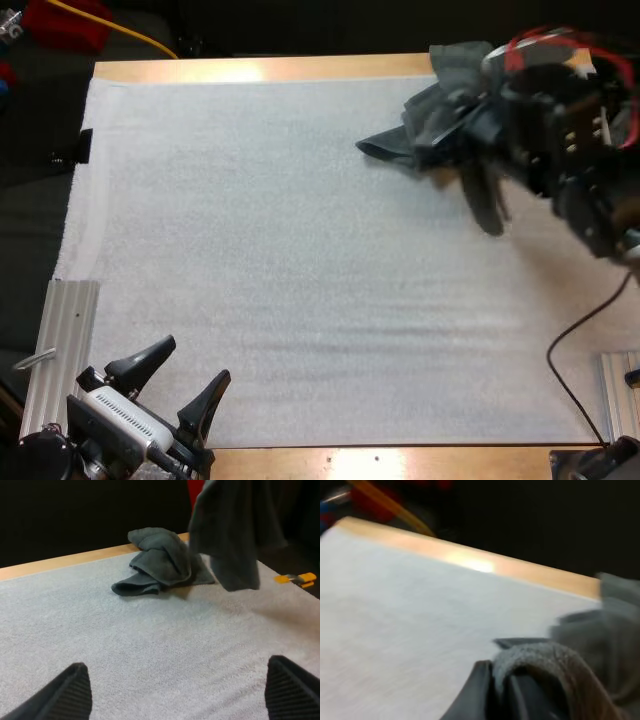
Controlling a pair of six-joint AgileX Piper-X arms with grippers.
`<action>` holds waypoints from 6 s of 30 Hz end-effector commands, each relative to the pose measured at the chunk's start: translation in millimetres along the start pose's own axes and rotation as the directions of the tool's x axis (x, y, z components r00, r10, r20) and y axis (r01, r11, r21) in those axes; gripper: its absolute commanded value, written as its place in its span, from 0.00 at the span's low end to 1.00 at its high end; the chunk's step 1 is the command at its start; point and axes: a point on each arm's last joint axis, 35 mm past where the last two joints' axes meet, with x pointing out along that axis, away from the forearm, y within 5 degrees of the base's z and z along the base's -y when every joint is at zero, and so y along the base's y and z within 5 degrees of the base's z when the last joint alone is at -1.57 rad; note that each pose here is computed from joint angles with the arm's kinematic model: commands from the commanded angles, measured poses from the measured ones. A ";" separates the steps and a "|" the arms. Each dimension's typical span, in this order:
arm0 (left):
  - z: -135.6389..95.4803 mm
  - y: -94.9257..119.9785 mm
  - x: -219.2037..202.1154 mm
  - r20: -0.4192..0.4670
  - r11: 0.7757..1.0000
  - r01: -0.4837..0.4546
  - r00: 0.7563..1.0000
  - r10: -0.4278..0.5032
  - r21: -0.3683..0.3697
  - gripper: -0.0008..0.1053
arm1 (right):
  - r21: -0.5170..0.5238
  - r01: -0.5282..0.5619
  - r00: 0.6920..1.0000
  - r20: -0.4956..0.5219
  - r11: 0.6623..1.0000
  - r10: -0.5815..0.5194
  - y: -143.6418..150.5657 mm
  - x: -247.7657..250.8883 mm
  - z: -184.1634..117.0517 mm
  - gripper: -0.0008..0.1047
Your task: Pick towel from pile, fold and stack
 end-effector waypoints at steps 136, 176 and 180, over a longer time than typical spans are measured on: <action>-3.6 28.4 51.5 -0.350 0.978 -0.084 0.937 0.012 -0.192 0.66 | 0.264 0.173 0.903 -0.427 0.949 -0.046 50.6 -69.0 -195.9 0.65; -5.6 27.0 50.8 -0.366 0.970 -0.063 0.930 -0.028 -0.235 0.66 | 0.811 -0.101 0.905 -0.166 0.577 0.391 -4.8 44.1 -295.5 0.65; -5.6 27.0 50.8 -0.366 0.970 -0.063 0.930 -0.028 -0.235 0.66 | 0.824 -0.083 0.889 -0.192 0.560 0.415 -5.6 60.5 -303.8 0.65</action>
